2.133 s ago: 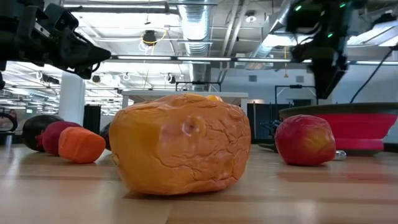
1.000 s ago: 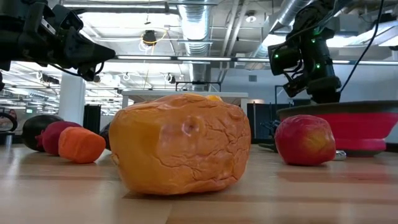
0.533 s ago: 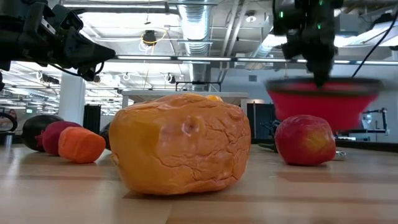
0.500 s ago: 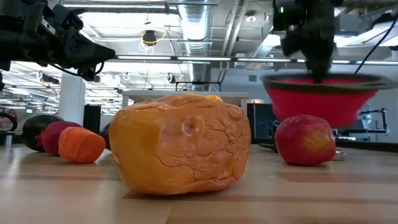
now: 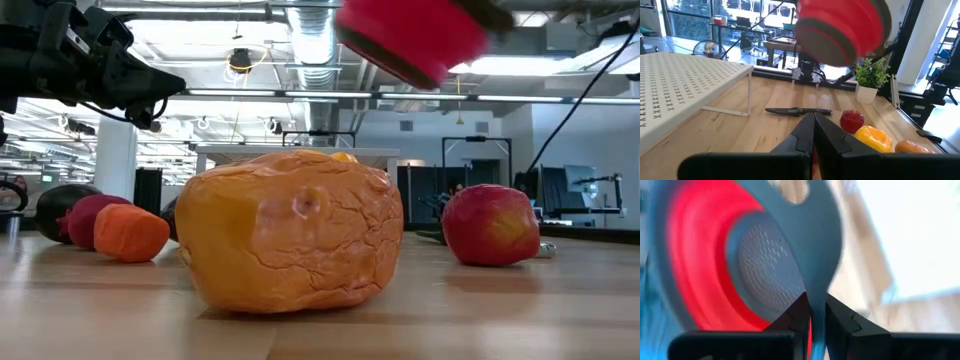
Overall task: Pick & Place Fruit
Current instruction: Put the strainer bowl on the shelf
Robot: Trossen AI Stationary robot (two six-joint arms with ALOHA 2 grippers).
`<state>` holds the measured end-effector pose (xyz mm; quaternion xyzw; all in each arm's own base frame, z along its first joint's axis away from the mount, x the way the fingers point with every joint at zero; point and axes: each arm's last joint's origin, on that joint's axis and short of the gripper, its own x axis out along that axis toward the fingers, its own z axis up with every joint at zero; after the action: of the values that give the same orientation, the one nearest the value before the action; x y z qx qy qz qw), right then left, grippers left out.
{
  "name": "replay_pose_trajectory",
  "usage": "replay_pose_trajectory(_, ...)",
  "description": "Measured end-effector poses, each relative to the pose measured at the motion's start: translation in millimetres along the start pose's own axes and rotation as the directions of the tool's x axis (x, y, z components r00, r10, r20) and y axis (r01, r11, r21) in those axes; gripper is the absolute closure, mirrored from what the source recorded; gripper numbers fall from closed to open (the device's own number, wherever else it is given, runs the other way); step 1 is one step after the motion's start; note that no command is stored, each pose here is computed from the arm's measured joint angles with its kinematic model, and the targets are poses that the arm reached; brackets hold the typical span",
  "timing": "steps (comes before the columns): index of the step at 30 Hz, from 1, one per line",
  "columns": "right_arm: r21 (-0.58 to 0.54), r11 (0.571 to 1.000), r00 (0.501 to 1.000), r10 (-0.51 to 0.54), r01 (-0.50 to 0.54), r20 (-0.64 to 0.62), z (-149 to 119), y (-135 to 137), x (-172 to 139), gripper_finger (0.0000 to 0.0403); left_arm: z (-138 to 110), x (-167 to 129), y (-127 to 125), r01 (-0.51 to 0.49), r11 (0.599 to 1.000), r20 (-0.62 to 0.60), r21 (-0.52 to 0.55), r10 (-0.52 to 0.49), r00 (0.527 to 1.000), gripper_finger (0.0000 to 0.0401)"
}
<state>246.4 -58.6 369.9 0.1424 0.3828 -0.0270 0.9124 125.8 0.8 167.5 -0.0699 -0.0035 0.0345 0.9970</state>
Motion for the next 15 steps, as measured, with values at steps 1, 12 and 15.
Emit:
replay_pose_trajectory(1, 0.013, 1.0, 0.999, -0.01, 0.009, 0.049, 5.2, -4.5, -1.9, 0.0373, 0.2, 0.0, 0.0, 0.0, 1.0, 0.001, 0.0, 0.0, 1.0, 0.0397)
replay_pose_trajectory(12, 0.479, 0.867, 0.933, -0.276, 0.138, 0.229, 23.3, -113.5, -14.7, 0.0358, 0.9, 0.0, -0.1, 0.001, 1.0, 0.009, -0.001, -0.001, 1.0, 0.0397)
replay_pose_trajectory(15, 0.577, 0.805, 0.939, -0.292, 0.14, 0.18, 16.4, -149.1, -7.1, 0.0358, 0.9, 0.0, -0.1, 0.001, 1.0, 0.009, -0.001, -0.001, 1.0, 0.0397)
